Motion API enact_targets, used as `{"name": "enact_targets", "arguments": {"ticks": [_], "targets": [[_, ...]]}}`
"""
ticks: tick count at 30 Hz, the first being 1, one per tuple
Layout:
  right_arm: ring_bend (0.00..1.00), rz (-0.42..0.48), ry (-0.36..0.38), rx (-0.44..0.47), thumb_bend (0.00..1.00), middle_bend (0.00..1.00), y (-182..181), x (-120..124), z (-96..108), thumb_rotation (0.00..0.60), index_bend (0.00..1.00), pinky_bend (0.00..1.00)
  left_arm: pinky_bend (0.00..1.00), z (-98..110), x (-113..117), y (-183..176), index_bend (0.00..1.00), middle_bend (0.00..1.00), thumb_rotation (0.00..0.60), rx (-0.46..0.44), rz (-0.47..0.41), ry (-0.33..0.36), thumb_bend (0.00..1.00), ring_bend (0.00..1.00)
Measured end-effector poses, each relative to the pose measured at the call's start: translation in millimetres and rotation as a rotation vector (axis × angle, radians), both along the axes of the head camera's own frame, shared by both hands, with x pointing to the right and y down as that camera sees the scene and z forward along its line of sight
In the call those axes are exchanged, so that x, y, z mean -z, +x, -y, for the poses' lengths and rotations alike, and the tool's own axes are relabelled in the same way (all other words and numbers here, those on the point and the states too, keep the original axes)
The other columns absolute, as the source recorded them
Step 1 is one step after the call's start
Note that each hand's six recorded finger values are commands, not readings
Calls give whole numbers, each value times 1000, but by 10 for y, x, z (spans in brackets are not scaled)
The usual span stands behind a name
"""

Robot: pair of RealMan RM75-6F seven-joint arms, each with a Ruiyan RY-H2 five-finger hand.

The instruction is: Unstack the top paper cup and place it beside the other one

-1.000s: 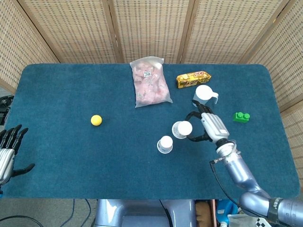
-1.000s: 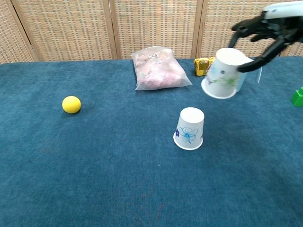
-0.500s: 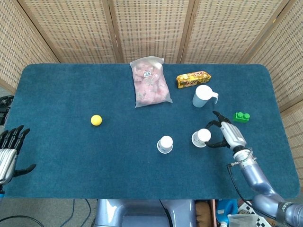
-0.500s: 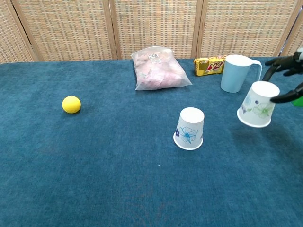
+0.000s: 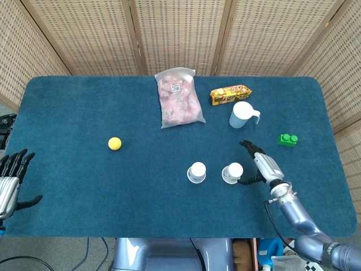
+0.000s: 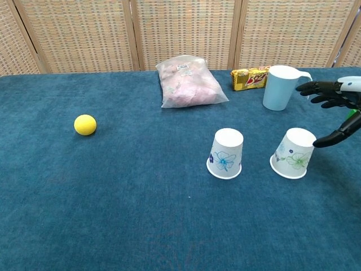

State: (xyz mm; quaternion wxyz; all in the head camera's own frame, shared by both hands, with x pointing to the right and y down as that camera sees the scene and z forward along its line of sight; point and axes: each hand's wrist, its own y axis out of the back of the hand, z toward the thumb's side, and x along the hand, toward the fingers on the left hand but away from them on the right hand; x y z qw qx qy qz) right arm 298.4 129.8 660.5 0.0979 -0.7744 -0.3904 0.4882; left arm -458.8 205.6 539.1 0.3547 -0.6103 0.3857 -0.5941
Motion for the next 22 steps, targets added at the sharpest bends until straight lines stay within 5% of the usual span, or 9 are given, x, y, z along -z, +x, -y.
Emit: {"name": "enact_targets", "arguments": {"ticks": [8, 17, 22], "targets": [[0, -27, 125, 49, 0, 0, 107, 346, -25, 600, 0, 0, 0, -2, 30, -4, 0, 0, 600, 1, -8, 7, 78, 0], [0, -296, 451, 278, 0, 0, 468, 881, -353, 600, 0, 0, 0, -22, 87, -13, 0, 0, 600, 3, 5, 43, 79, 0], [0, -373, 550, 309, 0, 0, 654, 1074, -622, 600, 0, 0, 0, -67, 124, 10, 0, 0, 600, -6, -5, 57, 78, 0]]}}
